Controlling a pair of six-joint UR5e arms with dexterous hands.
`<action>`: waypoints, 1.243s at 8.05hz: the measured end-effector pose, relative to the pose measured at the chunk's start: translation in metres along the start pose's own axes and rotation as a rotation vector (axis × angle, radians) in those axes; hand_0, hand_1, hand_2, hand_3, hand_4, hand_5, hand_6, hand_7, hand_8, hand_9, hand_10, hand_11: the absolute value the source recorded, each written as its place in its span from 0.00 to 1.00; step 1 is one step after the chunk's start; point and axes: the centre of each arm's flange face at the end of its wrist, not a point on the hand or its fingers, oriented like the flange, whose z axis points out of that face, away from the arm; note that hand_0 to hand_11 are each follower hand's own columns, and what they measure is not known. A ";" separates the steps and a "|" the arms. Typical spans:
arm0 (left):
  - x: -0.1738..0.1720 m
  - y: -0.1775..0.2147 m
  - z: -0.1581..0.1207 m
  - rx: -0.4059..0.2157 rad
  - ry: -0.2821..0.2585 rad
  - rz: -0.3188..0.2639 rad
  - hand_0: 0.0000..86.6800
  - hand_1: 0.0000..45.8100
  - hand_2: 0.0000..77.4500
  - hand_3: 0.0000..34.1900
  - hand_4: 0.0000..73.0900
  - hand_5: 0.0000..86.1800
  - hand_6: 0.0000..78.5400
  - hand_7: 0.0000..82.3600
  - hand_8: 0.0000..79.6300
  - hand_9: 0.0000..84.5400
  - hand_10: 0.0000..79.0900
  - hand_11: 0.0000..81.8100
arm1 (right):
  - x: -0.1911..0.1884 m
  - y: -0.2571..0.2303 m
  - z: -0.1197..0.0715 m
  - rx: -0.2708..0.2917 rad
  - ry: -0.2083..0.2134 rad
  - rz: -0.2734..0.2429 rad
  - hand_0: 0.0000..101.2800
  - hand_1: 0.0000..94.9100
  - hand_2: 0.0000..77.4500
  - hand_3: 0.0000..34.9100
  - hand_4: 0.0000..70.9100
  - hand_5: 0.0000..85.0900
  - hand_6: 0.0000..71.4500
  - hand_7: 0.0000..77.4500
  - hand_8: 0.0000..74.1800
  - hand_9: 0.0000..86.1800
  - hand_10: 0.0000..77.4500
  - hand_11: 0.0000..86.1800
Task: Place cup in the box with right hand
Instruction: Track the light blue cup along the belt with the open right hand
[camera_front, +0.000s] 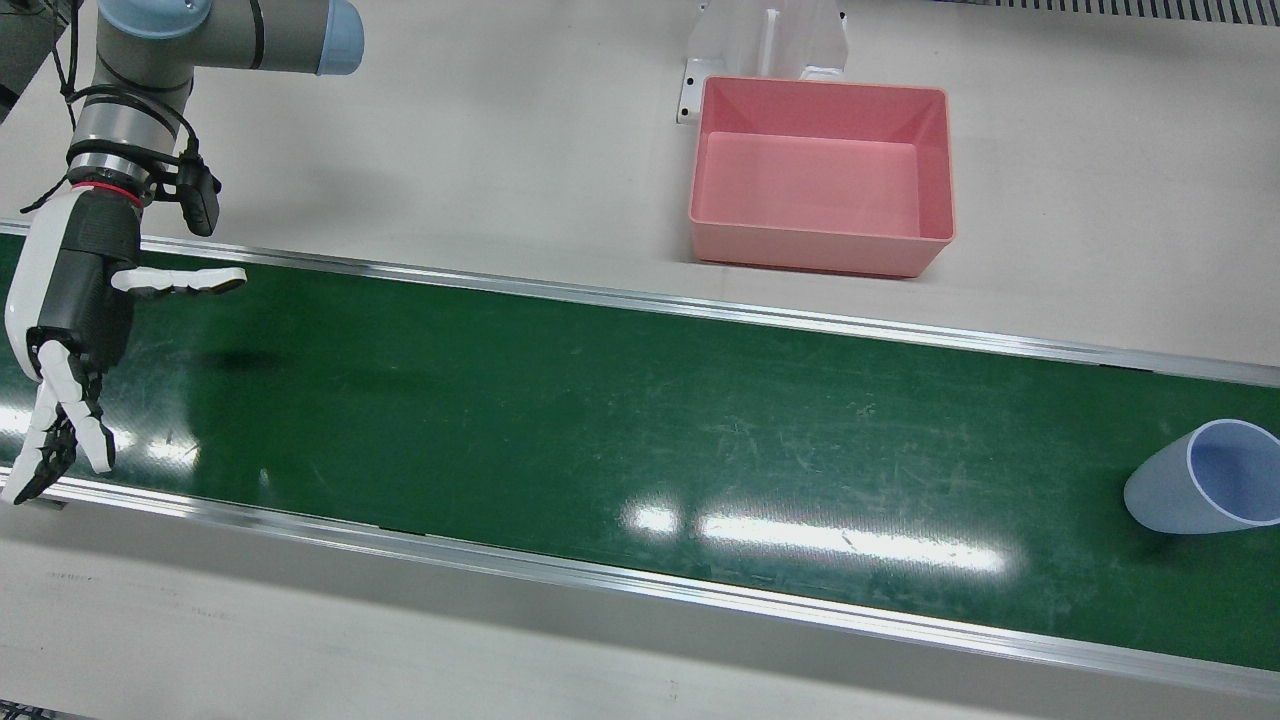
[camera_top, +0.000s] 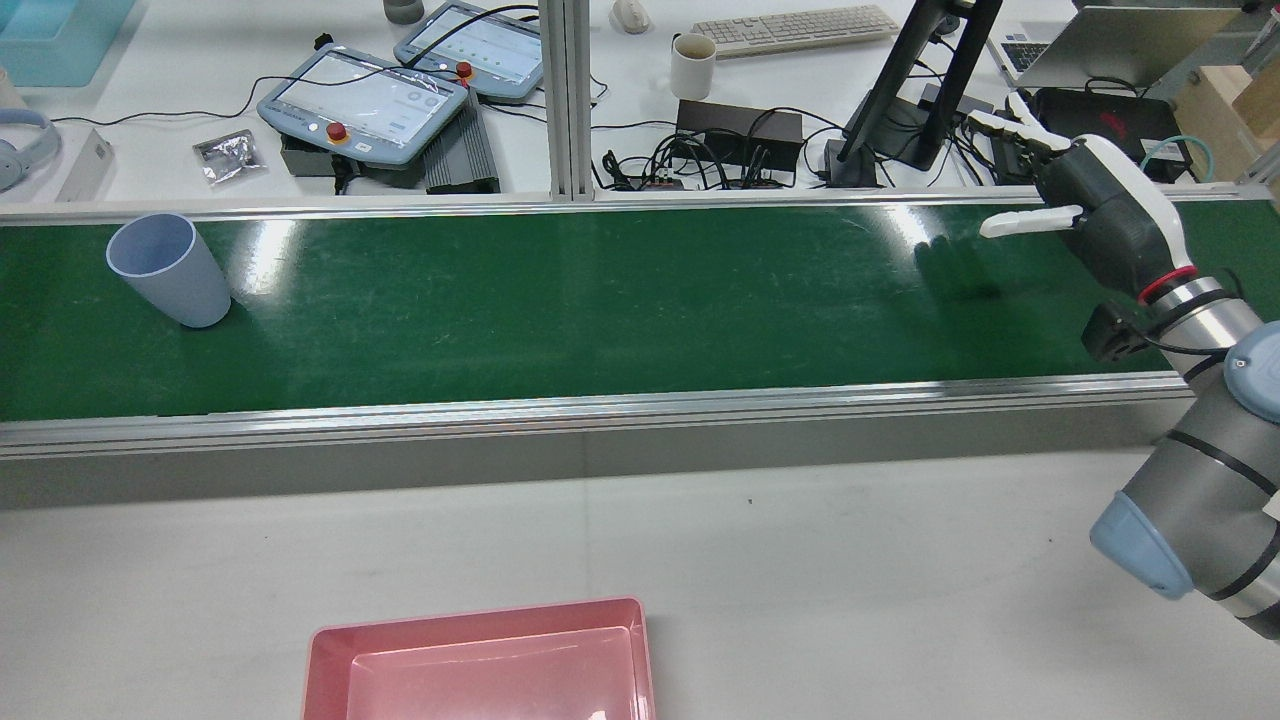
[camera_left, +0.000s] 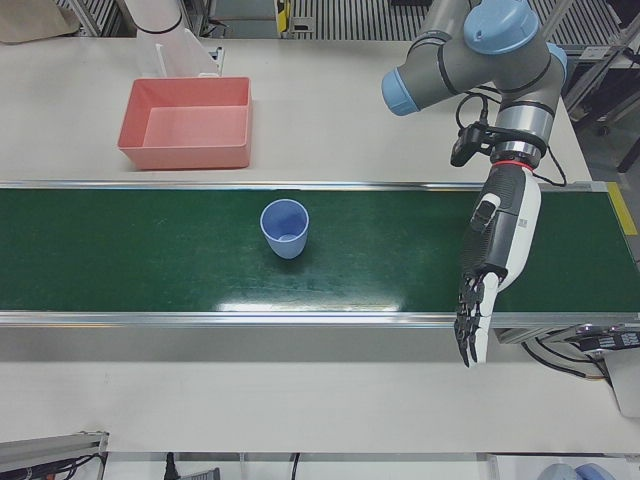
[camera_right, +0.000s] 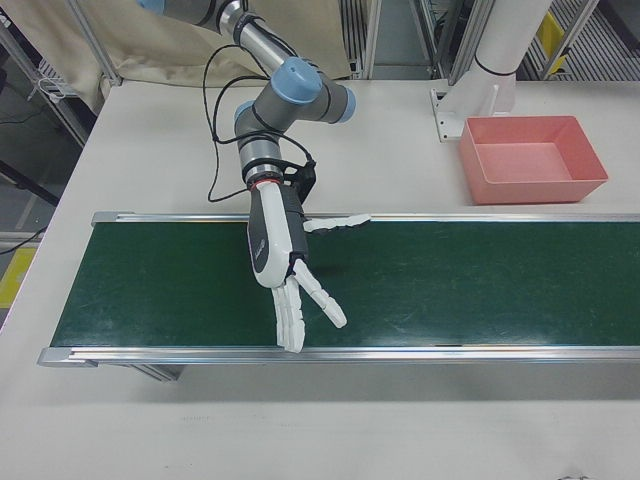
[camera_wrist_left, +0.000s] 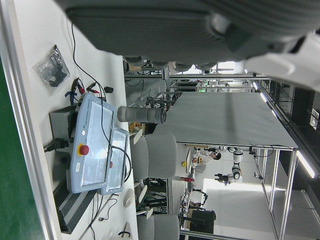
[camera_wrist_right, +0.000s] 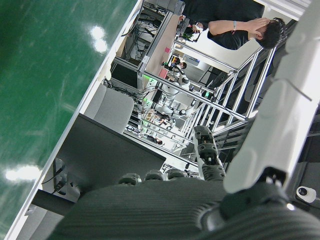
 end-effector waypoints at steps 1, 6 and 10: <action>0.000 0.000 0.000 0.000 0.000 0.000 0.00 0.01 0.01 0.00 0.00 0.00 0.00 0.00 0.00 0.00 0.00 0.00 | 0.003 -0.002 -0.001 0.003 0.004 0.033 0.47 0.14 0.01 0.00 0.01 0.04 0.01 0.03 0.01 0.01 0.00 0.01; 0.000 0.000 0.000 0.000 0.000 0.000 0.00 0.01 0.00 0.00 0.00 0.00 0.00 0.00 0.00 0.00 0.00 0.00 | 0.003 -0.002 -0.008 0.051 0.013 0.167 0.47 0.17 0.13 0.00 0.04 0.04 0.01 0.03 0.01 0.01 0.00 0.01; 0.000 0.000 0.000 0.000 0.000 0.000 0.00 0.01 0.00 0.00 0.00 0.00 0.00 0.00 0.00 0.00 0.00 0.00 | 0.017 0.004 -0.009 0.053 0.051 0.125 0.46 0.16 0.18 0.00 0.08 0.03 0.01 0.03 0.01 0.01 0.00 0.01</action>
